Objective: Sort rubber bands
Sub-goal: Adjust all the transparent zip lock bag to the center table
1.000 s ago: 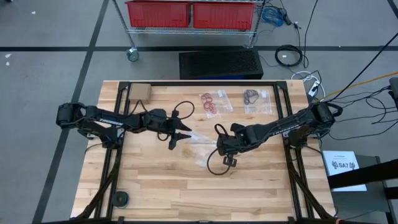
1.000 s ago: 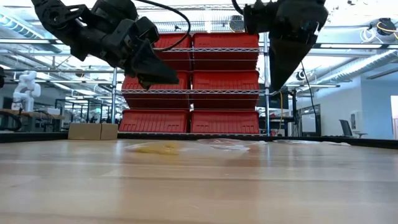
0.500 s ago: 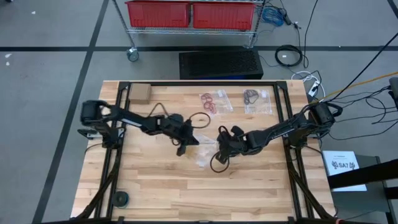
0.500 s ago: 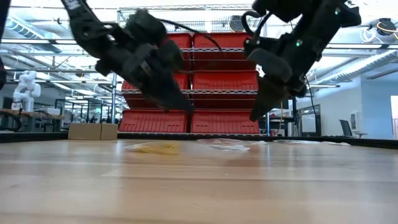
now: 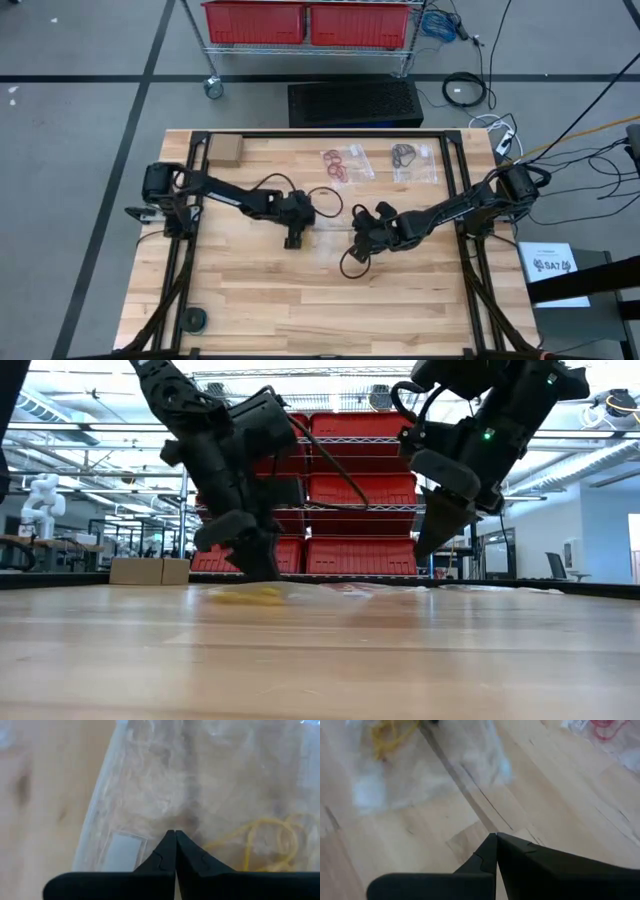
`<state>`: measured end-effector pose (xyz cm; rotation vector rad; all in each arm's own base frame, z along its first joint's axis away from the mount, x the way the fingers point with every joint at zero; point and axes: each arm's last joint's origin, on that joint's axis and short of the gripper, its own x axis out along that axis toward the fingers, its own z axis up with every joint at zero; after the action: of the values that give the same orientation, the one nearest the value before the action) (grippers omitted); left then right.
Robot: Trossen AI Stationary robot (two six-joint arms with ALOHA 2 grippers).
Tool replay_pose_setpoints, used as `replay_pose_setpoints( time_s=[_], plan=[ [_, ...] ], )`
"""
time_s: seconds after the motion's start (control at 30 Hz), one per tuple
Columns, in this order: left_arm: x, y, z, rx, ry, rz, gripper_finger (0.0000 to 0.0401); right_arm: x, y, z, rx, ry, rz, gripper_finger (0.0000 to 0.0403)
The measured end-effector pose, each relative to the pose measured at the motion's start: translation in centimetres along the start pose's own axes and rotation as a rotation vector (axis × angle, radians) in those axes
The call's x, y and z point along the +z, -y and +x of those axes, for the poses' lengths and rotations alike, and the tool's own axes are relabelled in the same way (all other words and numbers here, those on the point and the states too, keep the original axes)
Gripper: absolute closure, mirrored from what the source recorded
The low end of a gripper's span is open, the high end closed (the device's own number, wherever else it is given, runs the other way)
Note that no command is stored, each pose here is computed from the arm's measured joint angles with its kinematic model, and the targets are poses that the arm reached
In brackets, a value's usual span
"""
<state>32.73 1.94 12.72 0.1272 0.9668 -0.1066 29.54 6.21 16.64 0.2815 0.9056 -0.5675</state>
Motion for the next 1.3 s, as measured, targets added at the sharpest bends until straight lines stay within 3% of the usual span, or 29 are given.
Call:
replay_pose_setpoints(
  time_s=[0.23, 0.4, 0.57, 0.7, 0.83, 1.0, 1.1, 1.3],
  plan=[
    [-0.7, 1.3, -1.7, 0.219, -0.138, -0.118, 0.0399, 0.1, 0.7, 0.2, -0.079, 0.017, 0.044, 0.0403],
    [-1.3, 2.6, -4.4, 0.320, -0.074, -0.177, 0.0400, 1.4, 2.6, 0.9, -0.251, 0.140, 0.185, 0.0403],
    [-4.4, 3.7, -6.8, 0.317, 0.000, -0.269, 0.0400, 4.1, 5.7, 2.7, -0.253, 0.124, 0.253, 0.0403],
    [-6.0, 4.0, -7.6, 0.307, 0.127, -0.314, 0.0400, 7.5, 8.8, 4.0, -0.226, 0.232, 0.322, 0.0403],
    [-4.6, 3.7, -8.2, 0.236, 0.352, -0.343, 0.0401, 9.9, 12.2, 5.1, -0.201, 0.314, 0.408, 0.0403],
    [-2.7, 3.2, -7.7, 0.142, 0.562, -0.296, 0.0401, 9.4, 14.1, 7.5, -0.209, 0.226, 0.431, 0.0403],
    [-2.8, 2.6, -6.5, 0.162, 0.562, -0.312, 0.0401, 8.7, 14.1, 9.0, -0.211, 0.177, 0.425, 0.0403],
    [-4.5, 2.0, -3.2, 0.171, 0.421, -0.385, 0.0401, 7.5, 12.9, 10.7, -0.166, 0.110, 0.383, 0.0403]
  ],
)
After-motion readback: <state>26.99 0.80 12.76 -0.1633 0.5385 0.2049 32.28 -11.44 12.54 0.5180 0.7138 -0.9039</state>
